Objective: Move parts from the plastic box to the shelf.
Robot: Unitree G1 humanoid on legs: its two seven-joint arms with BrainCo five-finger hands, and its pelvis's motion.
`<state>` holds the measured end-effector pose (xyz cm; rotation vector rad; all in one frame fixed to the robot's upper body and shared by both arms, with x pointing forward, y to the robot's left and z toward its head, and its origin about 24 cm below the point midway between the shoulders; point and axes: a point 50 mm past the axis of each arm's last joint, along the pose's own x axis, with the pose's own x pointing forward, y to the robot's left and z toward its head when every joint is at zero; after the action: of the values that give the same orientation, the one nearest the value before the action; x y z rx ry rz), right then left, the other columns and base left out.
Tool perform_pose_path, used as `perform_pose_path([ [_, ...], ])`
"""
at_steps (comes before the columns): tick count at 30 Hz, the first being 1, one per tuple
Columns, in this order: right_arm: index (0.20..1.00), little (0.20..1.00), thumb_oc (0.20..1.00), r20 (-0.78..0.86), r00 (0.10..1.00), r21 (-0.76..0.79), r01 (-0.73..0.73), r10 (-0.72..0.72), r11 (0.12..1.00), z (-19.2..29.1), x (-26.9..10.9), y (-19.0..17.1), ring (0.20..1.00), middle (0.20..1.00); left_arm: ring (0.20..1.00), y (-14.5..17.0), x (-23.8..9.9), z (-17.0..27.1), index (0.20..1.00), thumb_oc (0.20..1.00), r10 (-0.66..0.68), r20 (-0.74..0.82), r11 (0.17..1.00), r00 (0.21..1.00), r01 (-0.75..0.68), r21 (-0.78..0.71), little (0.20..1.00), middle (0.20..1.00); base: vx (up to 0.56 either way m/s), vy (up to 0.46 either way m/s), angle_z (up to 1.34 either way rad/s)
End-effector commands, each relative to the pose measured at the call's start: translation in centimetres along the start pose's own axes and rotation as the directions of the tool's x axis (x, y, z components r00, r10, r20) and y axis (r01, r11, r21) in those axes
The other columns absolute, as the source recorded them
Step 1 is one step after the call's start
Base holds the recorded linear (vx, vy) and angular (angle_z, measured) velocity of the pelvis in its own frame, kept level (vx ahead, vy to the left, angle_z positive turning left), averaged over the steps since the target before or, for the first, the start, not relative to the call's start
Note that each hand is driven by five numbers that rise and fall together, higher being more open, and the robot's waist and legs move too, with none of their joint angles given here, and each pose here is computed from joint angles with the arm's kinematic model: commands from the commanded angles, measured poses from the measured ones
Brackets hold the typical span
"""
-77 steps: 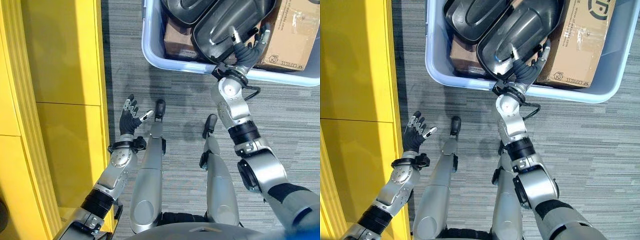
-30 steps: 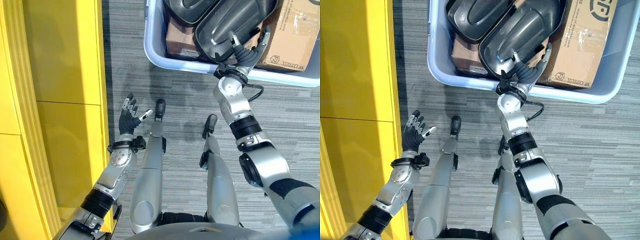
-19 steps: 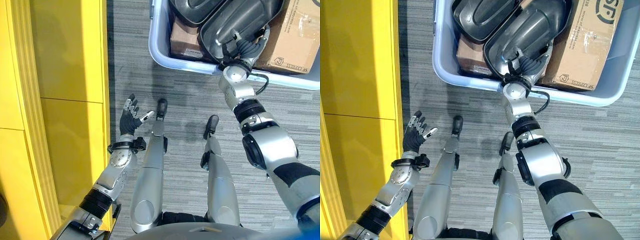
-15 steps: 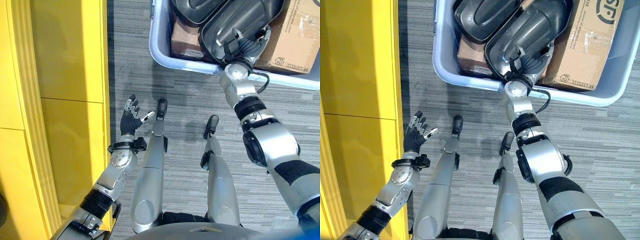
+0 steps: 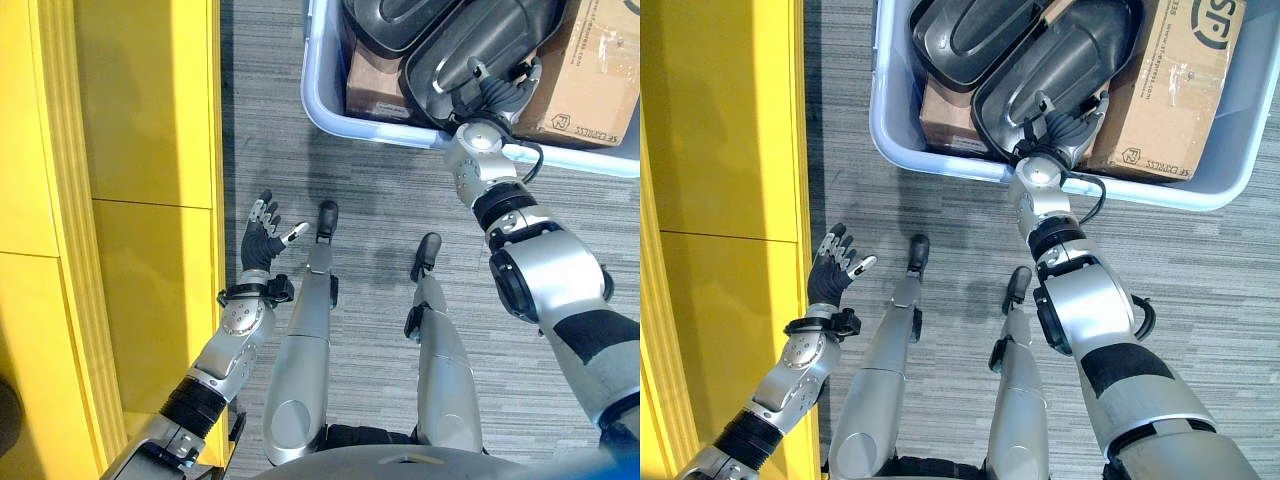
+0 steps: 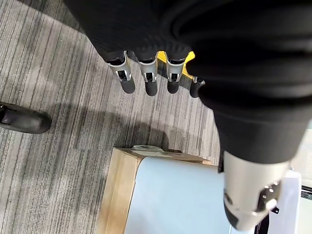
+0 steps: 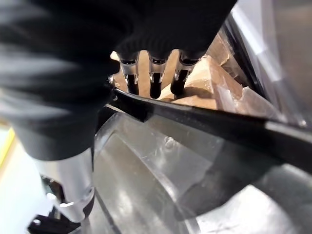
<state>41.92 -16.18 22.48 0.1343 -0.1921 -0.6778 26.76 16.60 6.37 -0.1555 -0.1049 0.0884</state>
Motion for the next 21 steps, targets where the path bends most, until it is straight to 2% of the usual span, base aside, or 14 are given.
perform_pose_path([
  [1,1.000,1.000,1.000,-0.151,0.988,-0.091,-0.011,-0.003,0.996,-4.3,-0.1,-1.7,1.000,1.000,1.000,-1.3,-0.7,0.9,1.000,1.000,-0.092,0.057,0.995,0.994,0.094,-0.026,1.000,1.000,0.00,0.000,0.00],
  [5,1.000,1.000,1.000,-0.133,0.990,-0.159,-0.057,0.036,0.986,-4.2,0.2,-1.9,1.000,1.000,1.000,-1.4,-0.7,0.9,1.000,1.000,-0.103,0.059,0.994,0.993,0.105,-0.028,1.000,1.000,0.00,0.000,0.00],
  [6,0.567,0.567,0.567,-0.112,0.991,-0.209,-0.089,0.067,0.974,-3.8,0.6,-2.0,0.567,0.567,1.000,-1.4,-0.7,1.0,1.000,1.000,-0.112,0.060,0.993,0.992,0.114,-0.030,1.000,1.000,0.00,0.000,0.00],
  [7,0.420,0.420,0.420,-0.105,0.992,-0.222,-0.093,0.071,0.971,-3.6,0.9,-2.2,0.420,0.420,1.000,-1.5,-0.7,1.0,1.000,1.000,-0.118,0.061,0.992,0.991,0.120,-0.030,1.000,1.000,0.00,0.000,0.00],
  [8,0.200,0.200,0.200,-0.092,0.992,-0.265,-0.106,0.084,0.958,-3.3,1.4,-2.7,0.200,0.200,1.000,-1.4,-0.6,1.0,1.000,1.000,-0.124,0.064,0.992,0.990,0.126,-0.029,1.000,1.000,0.00,-0.013,0.05],
  [14,0.200,0.200,0.200,-0.069,0.993,-0.301,-0.110,0.093,0.947,-2.6,2.3,-3.5,0.200,0.200,1.000,-1.5,-0.5,0.9,1.000,1.000,-0.141,0.055,0.989,0.988,0.143,-0.028,1.000,1.000,0.00,-0.003,0.04],
  [21,0.200,0.200,0.200,-0.098,0.992,-0.232,-0.099,0.078,0.968,-2.8,2.6,-4.3,0.200,0.200,1.000,-1.5,-0.6,0.7,1.000,1.000,-0.148,0.045,0.988,0.988,0.149,-0.037,1.000,1.000,0.00,0.000,0.02],
])
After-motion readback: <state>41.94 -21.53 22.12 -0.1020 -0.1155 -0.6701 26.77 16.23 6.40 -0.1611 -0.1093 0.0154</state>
